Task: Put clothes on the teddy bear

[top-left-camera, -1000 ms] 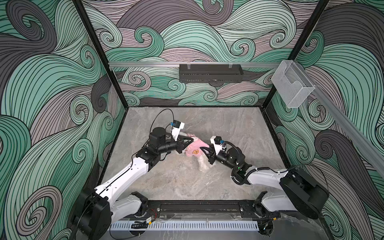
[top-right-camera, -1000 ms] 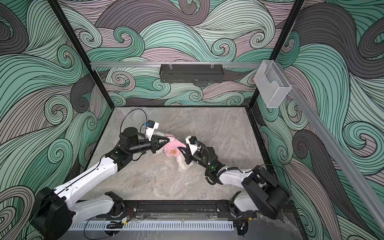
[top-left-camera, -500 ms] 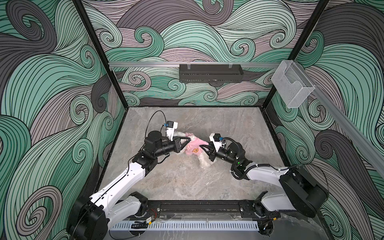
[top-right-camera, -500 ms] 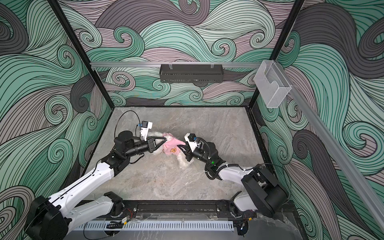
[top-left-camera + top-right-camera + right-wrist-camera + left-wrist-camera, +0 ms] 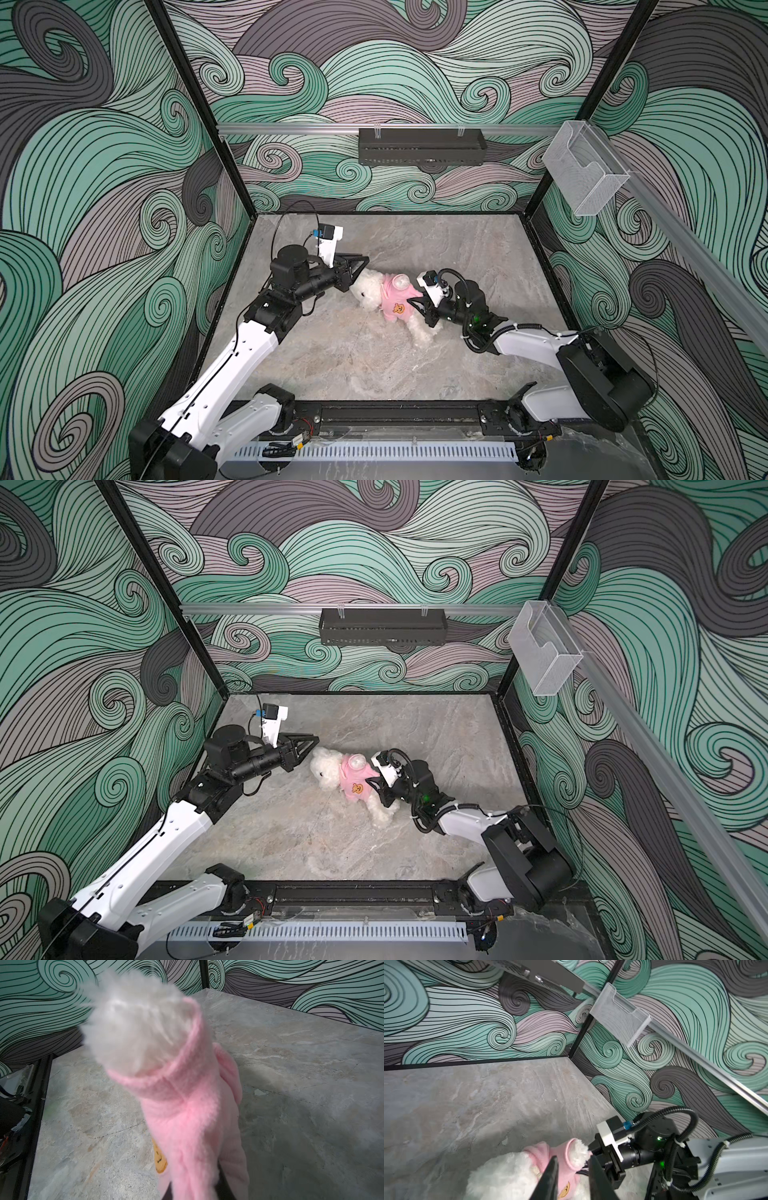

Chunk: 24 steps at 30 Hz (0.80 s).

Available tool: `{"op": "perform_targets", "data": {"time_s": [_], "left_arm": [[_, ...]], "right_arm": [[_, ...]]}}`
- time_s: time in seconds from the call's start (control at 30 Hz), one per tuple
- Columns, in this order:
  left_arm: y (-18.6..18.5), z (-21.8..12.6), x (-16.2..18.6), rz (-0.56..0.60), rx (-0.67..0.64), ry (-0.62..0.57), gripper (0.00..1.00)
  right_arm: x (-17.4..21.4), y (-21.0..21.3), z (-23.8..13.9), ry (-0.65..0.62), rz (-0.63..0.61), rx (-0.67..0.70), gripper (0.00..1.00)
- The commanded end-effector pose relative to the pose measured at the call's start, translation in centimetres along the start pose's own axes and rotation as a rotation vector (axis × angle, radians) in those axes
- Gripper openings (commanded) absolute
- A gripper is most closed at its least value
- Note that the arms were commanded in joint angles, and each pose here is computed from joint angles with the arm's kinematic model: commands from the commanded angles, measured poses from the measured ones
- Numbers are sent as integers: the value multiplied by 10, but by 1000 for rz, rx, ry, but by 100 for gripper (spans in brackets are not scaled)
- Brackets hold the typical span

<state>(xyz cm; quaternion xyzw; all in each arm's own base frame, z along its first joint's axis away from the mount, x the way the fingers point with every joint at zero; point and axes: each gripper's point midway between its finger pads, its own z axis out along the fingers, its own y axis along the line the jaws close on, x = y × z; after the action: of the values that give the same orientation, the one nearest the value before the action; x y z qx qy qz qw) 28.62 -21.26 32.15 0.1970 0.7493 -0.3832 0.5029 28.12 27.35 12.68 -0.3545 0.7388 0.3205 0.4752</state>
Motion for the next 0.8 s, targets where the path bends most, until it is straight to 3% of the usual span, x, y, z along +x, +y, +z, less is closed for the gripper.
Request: {"op": "perform_targets", "data": {"time_s": [0.0,0.17,0.47,0.7,0.77], "left_arm": [[-12,9,43,257,62,207,37],[-25,37,64,396,108,356,48],[-18,76,98,549,78,538,46],[-17,83,93,540,67,513,22],[-18,84,91,527,60,506,8]], "right_arm": [[-32,9,-3,-90,-27,-41,0],[-39,19,1,-106,-21,-73,0],[-40,30,6,-107,-25,-102,0],[-36,31,5,-103,-29,-102,0],[-35,31,5,-100,-31,-98,0]]}}
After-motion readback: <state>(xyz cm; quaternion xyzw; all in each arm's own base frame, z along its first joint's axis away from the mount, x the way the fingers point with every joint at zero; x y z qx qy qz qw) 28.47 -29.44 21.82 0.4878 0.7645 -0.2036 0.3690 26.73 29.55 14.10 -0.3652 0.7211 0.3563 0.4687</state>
